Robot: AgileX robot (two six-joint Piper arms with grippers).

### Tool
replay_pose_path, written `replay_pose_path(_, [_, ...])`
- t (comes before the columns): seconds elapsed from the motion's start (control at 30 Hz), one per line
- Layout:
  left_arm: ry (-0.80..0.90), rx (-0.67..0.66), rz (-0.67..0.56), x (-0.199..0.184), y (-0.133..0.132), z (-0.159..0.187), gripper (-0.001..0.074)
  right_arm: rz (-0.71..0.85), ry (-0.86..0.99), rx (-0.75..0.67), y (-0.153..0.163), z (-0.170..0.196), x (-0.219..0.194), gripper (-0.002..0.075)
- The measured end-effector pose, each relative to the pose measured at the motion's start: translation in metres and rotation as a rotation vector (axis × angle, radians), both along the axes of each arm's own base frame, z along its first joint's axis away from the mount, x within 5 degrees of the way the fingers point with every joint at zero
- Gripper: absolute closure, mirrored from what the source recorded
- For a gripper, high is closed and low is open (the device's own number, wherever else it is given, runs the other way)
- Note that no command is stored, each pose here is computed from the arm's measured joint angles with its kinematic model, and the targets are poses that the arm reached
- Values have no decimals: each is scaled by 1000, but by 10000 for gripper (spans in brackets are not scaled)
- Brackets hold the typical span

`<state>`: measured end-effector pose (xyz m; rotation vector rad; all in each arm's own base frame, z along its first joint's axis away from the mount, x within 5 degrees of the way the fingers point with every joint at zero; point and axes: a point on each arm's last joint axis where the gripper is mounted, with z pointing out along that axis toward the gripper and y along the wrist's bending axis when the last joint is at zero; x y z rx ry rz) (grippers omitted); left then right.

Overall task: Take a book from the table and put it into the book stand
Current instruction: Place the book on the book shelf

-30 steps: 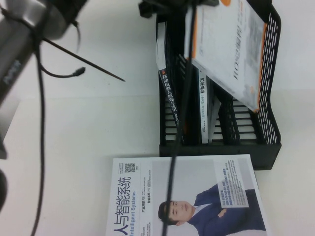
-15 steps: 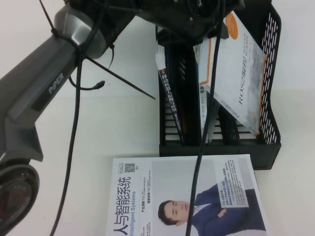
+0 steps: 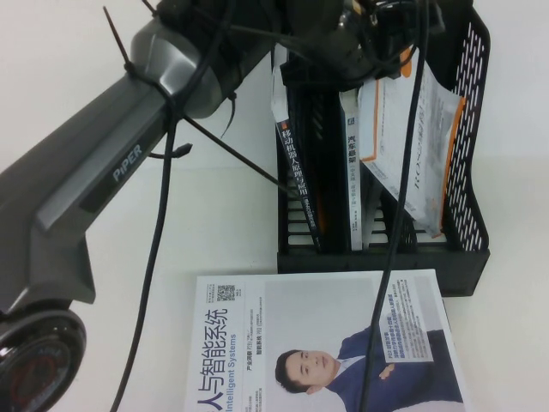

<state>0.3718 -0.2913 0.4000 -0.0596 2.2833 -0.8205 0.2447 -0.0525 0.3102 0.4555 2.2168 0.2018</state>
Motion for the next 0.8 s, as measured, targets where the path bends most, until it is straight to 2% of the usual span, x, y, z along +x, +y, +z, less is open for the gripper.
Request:
replay_pose_path(0.37, [38,48,74,0,5,-4,633,94,-33,44,9,3,2,727])
replay_pose_path(0.8, [72,39,68,-3,-3,-11,633,124,-3,64,12,0,-1,727])
